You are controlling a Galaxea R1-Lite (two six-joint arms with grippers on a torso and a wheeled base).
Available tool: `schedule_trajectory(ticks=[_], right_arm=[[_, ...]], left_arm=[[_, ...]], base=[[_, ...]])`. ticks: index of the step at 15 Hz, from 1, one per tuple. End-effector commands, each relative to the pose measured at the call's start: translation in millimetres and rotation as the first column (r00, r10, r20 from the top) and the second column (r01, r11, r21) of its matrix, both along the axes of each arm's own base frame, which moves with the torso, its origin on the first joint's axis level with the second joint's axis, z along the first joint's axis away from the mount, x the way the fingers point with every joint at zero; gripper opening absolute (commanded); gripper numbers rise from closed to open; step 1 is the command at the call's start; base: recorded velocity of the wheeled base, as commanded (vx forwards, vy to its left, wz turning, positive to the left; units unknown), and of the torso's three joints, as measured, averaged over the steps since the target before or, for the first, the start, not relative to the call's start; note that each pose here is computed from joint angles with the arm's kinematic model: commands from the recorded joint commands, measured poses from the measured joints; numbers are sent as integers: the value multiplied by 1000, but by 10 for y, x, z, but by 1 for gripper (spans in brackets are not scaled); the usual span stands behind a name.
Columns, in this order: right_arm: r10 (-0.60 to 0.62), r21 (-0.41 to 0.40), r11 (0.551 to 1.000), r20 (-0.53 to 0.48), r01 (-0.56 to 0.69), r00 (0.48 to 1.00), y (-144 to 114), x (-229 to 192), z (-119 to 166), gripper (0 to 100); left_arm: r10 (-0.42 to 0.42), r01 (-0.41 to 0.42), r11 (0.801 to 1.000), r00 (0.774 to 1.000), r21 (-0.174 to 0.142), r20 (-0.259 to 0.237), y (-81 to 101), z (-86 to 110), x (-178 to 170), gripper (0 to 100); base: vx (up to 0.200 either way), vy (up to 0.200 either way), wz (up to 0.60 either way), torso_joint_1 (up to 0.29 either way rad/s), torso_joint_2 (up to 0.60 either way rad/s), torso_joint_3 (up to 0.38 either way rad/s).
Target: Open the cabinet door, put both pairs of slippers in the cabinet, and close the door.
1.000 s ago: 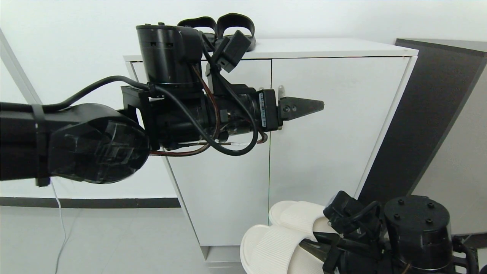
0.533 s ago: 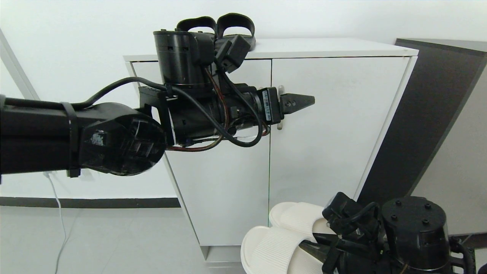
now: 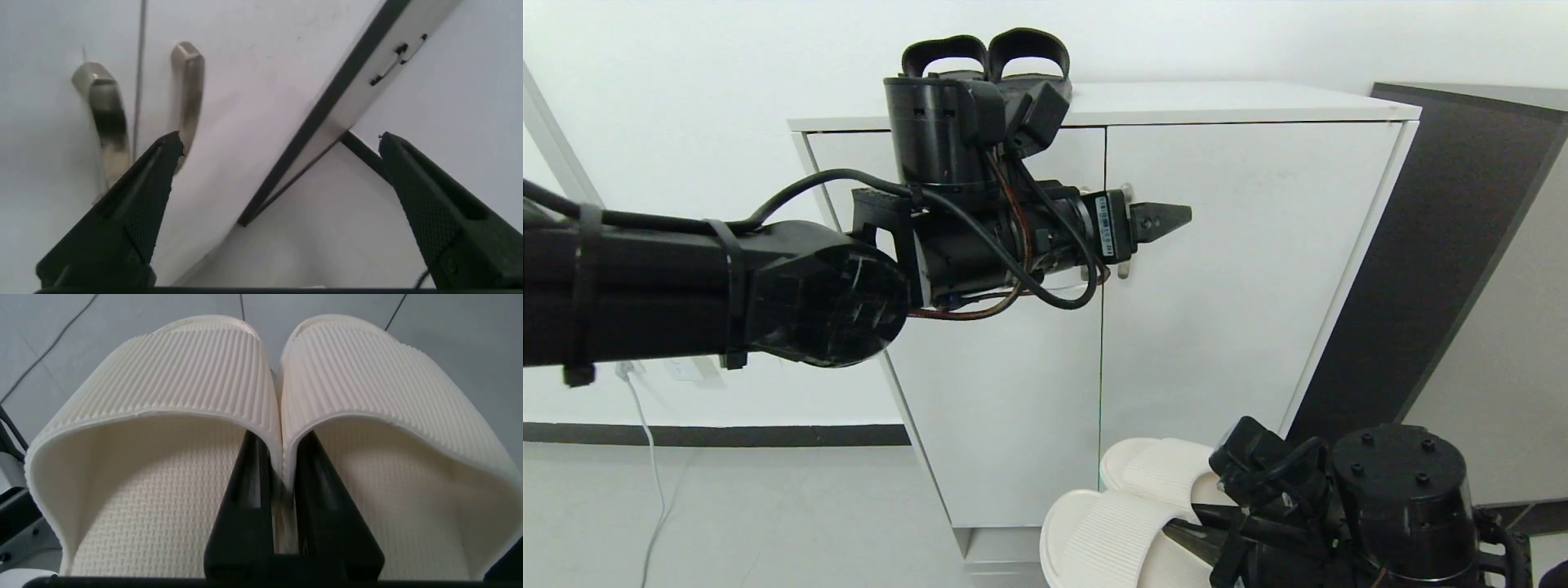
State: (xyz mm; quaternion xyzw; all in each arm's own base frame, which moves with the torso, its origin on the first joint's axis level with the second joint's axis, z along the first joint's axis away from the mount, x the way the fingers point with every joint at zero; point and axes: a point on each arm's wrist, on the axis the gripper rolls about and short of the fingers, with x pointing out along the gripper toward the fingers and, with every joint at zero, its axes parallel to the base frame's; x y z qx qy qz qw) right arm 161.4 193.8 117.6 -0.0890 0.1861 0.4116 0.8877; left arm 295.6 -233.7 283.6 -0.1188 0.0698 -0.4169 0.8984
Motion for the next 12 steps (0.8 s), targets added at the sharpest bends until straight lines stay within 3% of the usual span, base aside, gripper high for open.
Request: schedule_trajectory(ticks=[1,8,9,12], right_arm=[[0,-2,1000,-1,0,1000,7,5,-5,0],[1,-2,1000,0,-1,1000,4,2,-5,0],[2,-2,1000,0,-2,1000,5,-2,-7,0],[9,-3,1000,-6,-9,1000,8,-16,-15,0]], left_arm=[[12,-12,1000,1000,16,-8,-89,-98,118,100],[16,-16,1000,1000,23,-15,-168,-68,251,100],[18,-18,1000,1000,23,-15,-163,-68,255,0],[18,-18,1000,1000,20,-21,-156,-71,245,0]], base=[[0,0,0,0,0,0],[0,0,0,0,0,0],[0,0,0,0,0,0],[0,0,0,0,0,0]])
